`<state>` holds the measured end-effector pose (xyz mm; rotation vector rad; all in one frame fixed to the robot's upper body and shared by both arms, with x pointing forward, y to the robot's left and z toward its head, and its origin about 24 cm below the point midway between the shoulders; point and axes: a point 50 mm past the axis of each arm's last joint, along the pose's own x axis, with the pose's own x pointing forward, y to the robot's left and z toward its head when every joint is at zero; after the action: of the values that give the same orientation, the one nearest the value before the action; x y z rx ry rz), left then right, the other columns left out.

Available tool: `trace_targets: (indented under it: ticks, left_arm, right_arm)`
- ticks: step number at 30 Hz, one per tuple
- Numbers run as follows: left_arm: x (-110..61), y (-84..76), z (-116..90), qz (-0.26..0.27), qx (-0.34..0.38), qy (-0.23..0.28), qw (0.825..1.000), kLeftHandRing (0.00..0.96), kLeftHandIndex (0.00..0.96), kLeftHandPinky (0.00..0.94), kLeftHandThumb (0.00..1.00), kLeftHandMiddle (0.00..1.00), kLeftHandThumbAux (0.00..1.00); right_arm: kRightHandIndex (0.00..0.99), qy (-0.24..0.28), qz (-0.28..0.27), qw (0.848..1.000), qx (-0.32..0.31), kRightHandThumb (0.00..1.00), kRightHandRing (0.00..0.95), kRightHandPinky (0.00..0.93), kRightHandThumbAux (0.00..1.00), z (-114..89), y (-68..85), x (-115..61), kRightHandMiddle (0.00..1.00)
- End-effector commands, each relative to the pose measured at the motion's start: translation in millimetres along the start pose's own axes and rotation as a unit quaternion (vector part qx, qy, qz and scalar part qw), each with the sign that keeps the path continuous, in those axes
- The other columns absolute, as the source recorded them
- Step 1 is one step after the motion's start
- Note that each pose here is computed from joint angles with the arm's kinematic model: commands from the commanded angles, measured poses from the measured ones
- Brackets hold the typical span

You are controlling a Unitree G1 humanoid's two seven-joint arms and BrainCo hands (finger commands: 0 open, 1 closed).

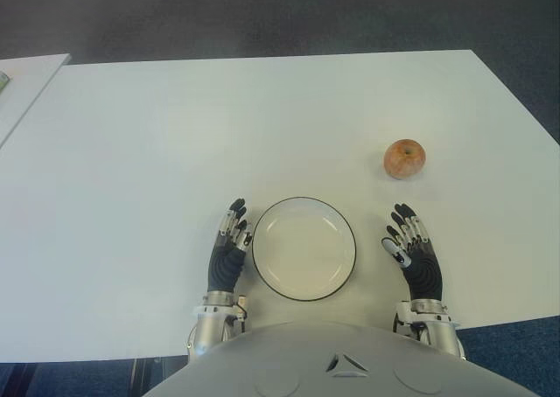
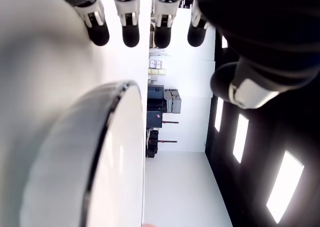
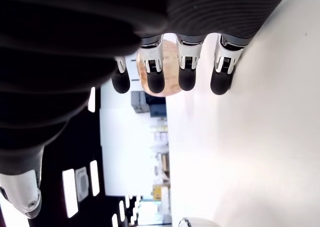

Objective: Put the apples into the plate.

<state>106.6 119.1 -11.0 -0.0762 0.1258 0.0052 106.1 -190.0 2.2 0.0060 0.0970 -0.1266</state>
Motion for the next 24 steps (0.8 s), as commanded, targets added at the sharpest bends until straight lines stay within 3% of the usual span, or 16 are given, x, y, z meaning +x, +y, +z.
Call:
trace_targets:
  ticks: [1, 24]
  left_arm:
    - [-3.7, -0.5, -4, 0.000, 0.011, 0.016, 1.000, 0.000, 0.000, 0.002, 0.018, 0.000, 0.457]
    - [-3.2, -6.9, -1, 0.011, 0.007, 0.017, 1.000, 0.000, 0.000, 0.008, 0.024, 0.000, 0.477]
  right_arm:
    - [0.000, 0.015, 0.008, 1.000, -0.002, 0.114, 0.000, 0.000, 0.577, -2, -3.5, -0.2, 0.000]
    - [0.000, 0.013, 0.018, 1.000, 0.001, 0.112, 0.000, 0.000, 0.598, 0, -2.0, 12.5, 0.000]
